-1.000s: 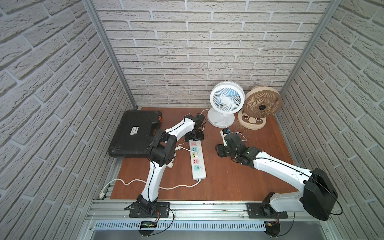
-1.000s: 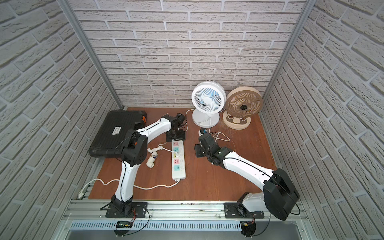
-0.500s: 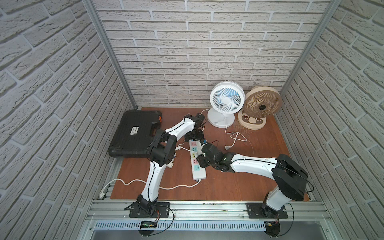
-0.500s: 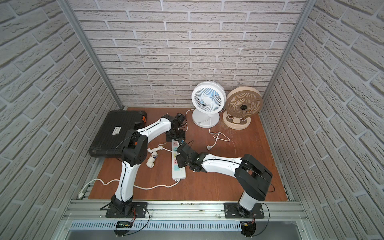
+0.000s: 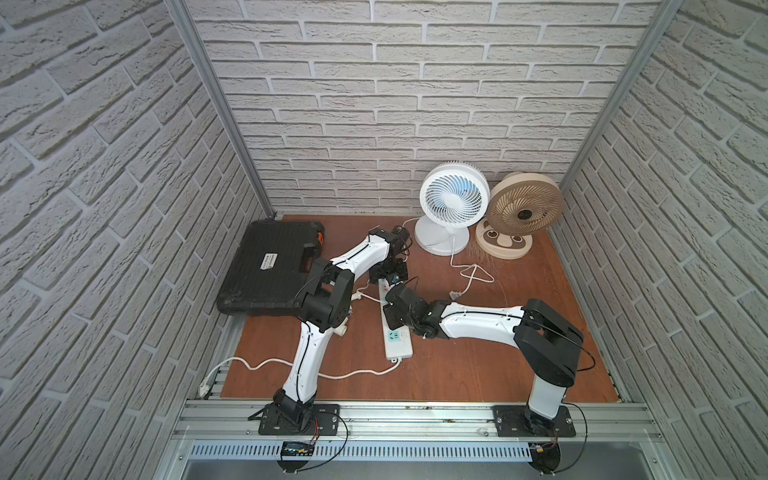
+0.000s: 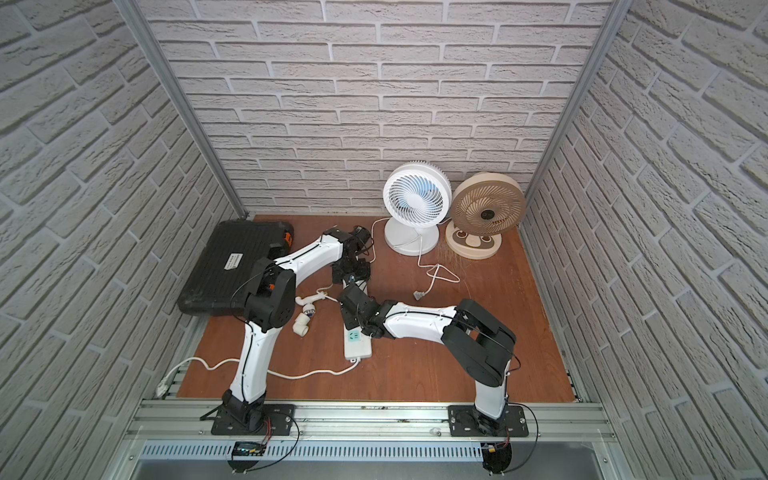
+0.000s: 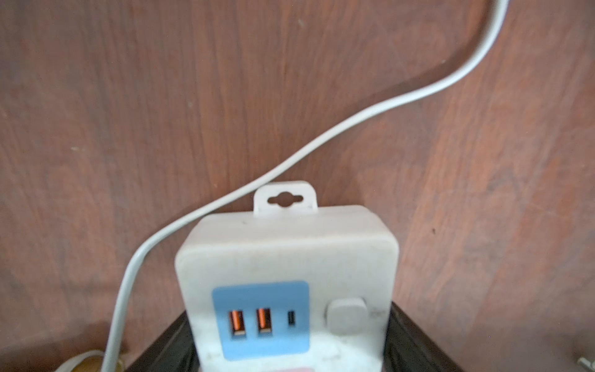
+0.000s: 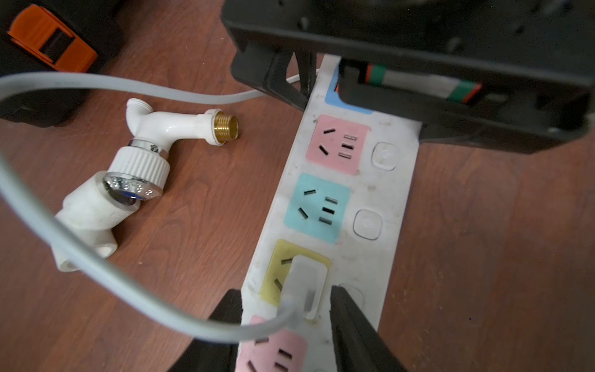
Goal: Unplug the desk fan from the power strip
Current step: Remove the plug from the socket.
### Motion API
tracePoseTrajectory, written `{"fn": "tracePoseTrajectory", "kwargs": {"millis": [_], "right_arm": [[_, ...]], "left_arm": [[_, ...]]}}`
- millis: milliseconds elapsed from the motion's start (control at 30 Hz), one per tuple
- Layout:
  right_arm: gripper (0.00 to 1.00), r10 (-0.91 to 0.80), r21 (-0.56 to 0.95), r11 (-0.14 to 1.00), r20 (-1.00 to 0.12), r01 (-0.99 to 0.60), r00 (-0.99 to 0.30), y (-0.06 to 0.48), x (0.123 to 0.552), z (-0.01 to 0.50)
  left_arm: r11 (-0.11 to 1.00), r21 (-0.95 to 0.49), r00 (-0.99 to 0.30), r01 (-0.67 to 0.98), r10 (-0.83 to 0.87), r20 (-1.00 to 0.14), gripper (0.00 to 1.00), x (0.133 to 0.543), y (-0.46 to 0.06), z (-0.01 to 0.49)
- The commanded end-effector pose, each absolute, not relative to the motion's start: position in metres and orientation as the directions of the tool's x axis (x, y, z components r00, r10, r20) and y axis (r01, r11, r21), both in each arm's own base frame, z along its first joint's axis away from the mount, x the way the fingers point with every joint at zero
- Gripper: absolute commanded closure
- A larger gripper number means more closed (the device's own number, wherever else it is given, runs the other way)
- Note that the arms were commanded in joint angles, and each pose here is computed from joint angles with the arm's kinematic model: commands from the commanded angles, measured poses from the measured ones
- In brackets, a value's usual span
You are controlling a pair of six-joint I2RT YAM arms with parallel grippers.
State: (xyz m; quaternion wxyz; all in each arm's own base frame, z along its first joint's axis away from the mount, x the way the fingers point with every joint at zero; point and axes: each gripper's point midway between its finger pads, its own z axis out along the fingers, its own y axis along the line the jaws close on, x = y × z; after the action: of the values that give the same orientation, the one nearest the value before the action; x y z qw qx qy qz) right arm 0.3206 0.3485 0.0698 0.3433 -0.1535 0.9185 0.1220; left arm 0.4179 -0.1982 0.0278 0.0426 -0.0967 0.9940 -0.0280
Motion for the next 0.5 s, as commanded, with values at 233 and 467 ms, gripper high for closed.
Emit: {"fn": "tracePoseTrajectory", "kwargs": {"millis": [233, 467], "right_arm": [[0.62, -0.206, 0.044, 0.946, -0.687, -0.323, -0.697, 0.3458, 0.3331, 0.0674], [0.77, -0.196, 0.039, 0.952, -0.685, -0.304, -0.702, 0.3419, 0.3332, 0.0669]], "left_arm": [[0.962, 0.108, -0.924, -0.249, -0.269, 0.27, 1.0, 0.3409, -0.1653, -0.0396], [0.962, 0.091, -0.921, -0.258, -0.273, 0.279, 1.0, 0.3405, -0.1663, -0.0403]]}}
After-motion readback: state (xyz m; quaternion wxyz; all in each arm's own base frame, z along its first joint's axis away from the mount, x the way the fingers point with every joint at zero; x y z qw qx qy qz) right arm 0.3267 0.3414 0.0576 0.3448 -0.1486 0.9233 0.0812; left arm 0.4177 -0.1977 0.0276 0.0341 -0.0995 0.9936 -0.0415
